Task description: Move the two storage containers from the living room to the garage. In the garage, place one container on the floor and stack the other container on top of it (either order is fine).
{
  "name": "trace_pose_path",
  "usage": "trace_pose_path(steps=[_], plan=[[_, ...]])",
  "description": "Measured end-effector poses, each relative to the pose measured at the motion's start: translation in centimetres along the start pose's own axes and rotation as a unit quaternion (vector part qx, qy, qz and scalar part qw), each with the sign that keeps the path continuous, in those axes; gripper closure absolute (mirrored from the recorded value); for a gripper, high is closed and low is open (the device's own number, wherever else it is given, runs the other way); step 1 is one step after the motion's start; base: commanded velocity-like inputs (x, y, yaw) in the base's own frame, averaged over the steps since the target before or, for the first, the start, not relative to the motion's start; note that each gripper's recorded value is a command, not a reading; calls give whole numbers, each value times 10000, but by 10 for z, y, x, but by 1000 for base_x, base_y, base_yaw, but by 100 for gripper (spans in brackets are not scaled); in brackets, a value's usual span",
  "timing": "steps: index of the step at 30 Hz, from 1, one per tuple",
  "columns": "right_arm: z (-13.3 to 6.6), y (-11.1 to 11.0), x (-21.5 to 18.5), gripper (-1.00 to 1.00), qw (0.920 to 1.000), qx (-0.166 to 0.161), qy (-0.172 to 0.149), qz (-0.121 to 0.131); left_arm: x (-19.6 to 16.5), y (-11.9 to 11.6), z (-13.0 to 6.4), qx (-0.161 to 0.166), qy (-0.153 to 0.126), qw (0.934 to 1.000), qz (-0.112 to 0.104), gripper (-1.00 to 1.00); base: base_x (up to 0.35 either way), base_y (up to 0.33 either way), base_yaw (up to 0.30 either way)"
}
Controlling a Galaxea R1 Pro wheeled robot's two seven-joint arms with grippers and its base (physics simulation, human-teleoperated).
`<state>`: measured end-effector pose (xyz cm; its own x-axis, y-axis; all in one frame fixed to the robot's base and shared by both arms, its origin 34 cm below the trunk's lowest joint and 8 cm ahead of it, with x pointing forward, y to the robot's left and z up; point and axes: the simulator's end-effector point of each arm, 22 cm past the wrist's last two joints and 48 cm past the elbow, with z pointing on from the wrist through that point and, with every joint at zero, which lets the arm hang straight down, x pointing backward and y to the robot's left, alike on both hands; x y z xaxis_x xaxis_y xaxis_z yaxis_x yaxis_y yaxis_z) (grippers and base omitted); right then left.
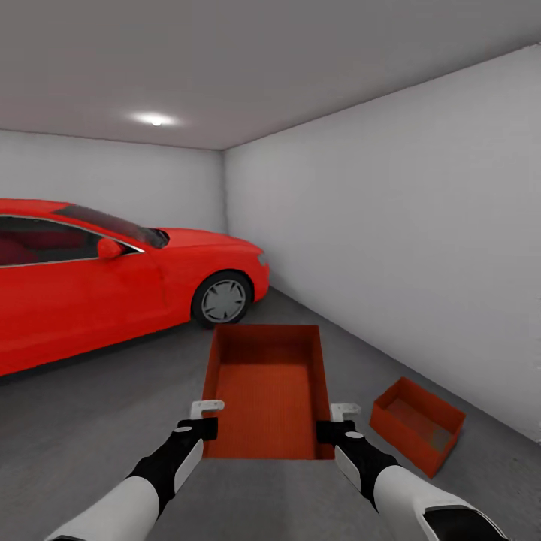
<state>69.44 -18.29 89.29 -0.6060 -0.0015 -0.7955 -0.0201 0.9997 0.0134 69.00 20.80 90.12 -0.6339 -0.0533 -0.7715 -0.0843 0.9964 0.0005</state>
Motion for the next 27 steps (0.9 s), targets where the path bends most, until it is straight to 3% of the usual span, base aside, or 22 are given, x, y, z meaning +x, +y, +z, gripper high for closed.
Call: trace_pose_path(steps=[27], plan=[[0,0,-1,100,10000,-7,-1,-4,0,0,0,4,-2,10000,-2,100,322,0,-242]])
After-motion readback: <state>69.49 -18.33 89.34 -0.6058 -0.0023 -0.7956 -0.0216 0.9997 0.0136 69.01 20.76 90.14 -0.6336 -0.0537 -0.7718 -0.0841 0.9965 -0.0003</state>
